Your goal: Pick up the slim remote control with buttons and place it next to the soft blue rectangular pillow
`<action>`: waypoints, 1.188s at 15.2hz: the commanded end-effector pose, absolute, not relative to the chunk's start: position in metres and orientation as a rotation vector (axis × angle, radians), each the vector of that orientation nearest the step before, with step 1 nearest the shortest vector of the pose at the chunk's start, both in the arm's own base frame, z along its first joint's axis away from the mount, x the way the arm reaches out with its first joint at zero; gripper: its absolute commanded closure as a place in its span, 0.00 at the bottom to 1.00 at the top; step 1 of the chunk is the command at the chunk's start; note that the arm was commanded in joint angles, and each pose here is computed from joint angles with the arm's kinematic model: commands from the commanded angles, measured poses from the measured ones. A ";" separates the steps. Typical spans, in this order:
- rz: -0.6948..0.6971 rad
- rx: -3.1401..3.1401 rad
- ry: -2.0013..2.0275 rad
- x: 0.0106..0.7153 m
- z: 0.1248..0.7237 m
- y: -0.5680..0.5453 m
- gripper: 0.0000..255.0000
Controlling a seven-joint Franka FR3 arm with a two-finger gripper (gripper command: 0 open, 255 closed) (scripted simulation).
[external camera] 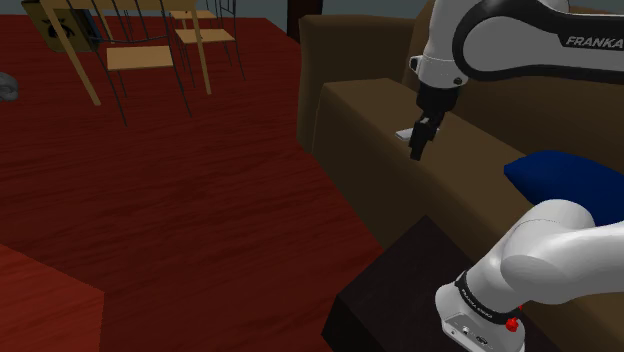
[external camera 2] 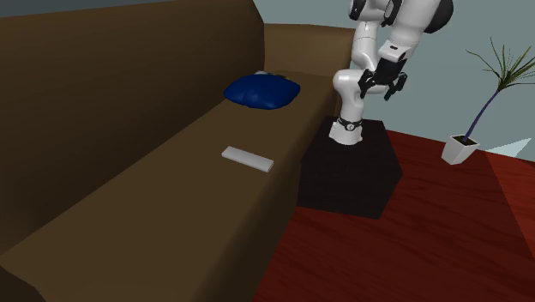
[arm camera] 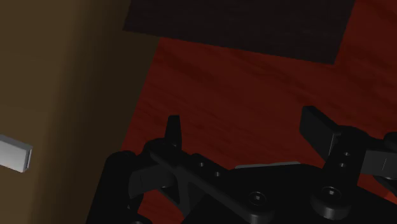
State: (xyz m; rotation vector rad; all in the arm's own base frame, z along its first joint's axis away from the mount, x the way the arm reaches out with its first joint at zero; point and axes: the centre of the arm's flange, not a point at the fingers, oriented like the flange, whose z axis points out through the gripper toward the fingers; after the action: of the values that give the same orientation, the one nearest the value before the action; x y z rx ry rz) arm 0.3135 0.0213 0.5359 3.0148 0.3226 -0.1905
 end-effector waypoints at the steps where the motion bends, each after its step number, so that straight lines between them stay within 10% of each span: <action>1: -0.191 3.015 0.323 0.314 0.536 0.021 0.00; 18: -0.128 2.934 0.911 0.332 0.473 -0.195 0.00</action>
State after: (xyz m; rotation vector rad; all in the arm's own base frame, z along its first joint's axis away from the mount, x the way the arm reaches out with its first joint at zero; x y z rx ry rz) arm 0.3290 -0.1836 0.4739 2.9457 0.8689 -0.1329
